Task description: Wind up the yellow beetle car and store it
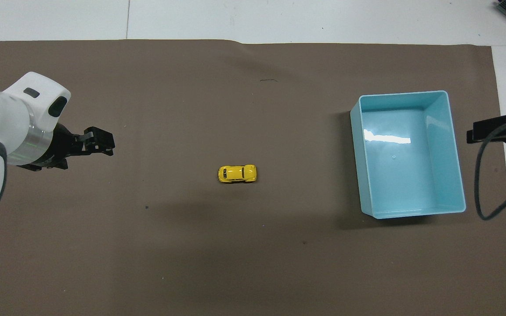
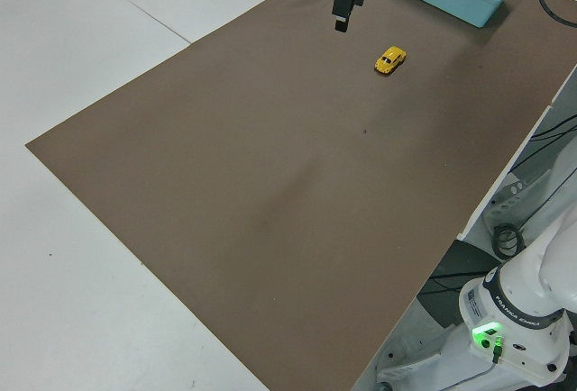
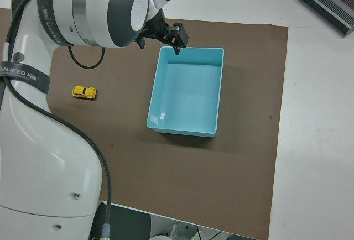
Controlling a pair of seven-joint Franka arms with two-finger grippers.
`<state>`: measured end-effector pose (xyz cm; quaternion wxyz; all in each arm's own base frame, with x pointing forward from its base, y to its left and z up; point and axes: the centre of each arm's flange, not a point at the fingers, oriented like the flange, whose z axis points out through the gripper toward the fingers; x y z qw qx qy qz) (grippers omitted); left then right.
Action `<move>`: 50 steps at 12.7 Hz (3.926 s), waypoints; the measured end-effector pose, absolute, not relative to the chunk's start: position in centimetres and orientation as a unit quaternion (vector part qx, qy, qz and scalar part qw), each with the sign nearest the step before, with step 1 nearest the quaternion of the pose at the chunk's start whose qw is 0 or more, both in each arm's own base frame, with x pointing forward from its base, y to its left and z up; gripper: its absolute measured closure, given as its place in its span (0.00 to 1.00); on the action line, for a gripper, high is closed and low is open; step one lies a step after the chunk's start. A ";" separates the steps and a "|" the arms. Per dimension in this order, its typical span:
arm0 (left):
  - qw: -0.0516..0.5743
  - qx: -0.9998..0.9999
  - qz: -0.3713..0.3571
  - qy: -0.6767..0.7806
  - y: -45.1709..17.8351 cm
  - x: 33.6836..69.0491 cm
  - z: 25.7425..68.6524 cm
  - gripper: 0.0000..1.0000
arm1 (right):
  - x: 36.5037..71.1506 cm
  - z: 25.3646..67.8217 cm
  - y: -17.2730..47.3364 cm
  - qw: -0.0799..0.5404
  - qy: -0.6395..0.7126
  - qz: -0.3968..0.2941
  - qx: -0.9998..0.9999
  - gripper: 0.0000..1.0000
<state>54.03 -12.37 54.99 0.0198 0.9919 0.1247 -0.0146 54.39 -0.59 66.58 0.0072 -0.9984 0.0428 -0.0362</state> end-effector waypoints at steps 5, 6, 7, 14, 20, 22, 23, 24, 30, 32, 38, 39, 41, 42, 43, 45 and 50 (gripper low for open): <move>0.024 0.957 -0.015 0.288 -17.1 54.8 52.1 0.00 | 54.4 66.6 -0.6 0.007 0.043 -0.036 -0.998 0.00; 0.024 0.947 -0.016 0.319 -18.1 54.9 51.5 0.00 | 54.4 66.6 -0.6 0.007 0.043 -0.036 -0.998 0.00; 0.024 0.937 -0.016 0.348 -18.6 55.0 51.1 0.00 | 54.4 66.6 -0.6 0.007 0.043 -0.036 -0.998 0.00; 0.059 0.782 -0.021 0.620 -25.8 54.7 48.5 0.00 | 54.4 66.6 -0.6 0.007 0.043 -0.036 -0.998 0.00; 0.048 0.703 -0.037 0.708 -33.0 53.7 42.0 0.00 | 54.4 66.6 -0.6 0.007 0.043 -0.036 -0.998 0.00; 0.044 0.693 -0.041 0.718 -35.4 52.8 40.3 0.00 | 54.4 66.6 -0.6 0.007 0.043 -0.036 -0.998 0.00; 0.042 0.688 -0.042 0.724 -36.2 52.4 39.6 0.00 | 54.4 66.6 -0.6 0.007 0.043 -0.036 -0.998 0.00; 0.043 0.680 -0.041 0.730 -36.7 52.3 39.3 0.00 | 54.4 66.6 -0.6 0.007 0.043 -0.036 -0.998 0.00; 0.037 0.666 -0.024 0.745 -38.8 51.5 37.8 0.00 | 54.4 66.6 -0.7 0.007 0.044 -0.036 -0.998 0.00; 0.017 0.666 -0.005 0.746 -41.6 50.5 34.7 0.00 | 54.4 66.6 -0.7 0.007 0.044 -0.036 -0.998 0.00; 0.000 0.661 0.001 0.751 -42.0 50.9 31.8 0.04 | 54.4 66.6 -0.8 0.007 0.045 -0.036 -0.998 0.00; -0.001 0.660 0.001 0.752 -41.8 51.0 31.7 0.07 | 54.4 66.6 -0.8 0.007 0.045 -0.036 -0.998 0.00; -0.002 0.659 0.002 0.752 -41.7 51.1 31.6 0.30 | 54.4 66.6 -0.8 0.007 0.045 -0.036 -0.998 0.00; -0.002 0.659 0.003 0.752 -41.6 51.1 31.6 0.30 | 54.4 66.6 -0.8 0.007 0.045 -0.036 -0.998 0.00; -0.003 0.662 0.003 0.750 -41.4 51.2 31.6 0.41 | 54.4 66.6 -0.8 0.007 0.045 -0.036 -0.998 0.00; -0.003 0.672 0.003 0.740 -41.2 51.3 31.6 0.56 | 54.4 66.6 -0.8 0.007 0.045 -0.036 -0.998 0.00; -0.007 0.681 0.003 0.732 -40.3 51.6 31.5 0.56 | 54.4 66.6 -0.8 0.007 0.045 -0.036 -0.998 0.00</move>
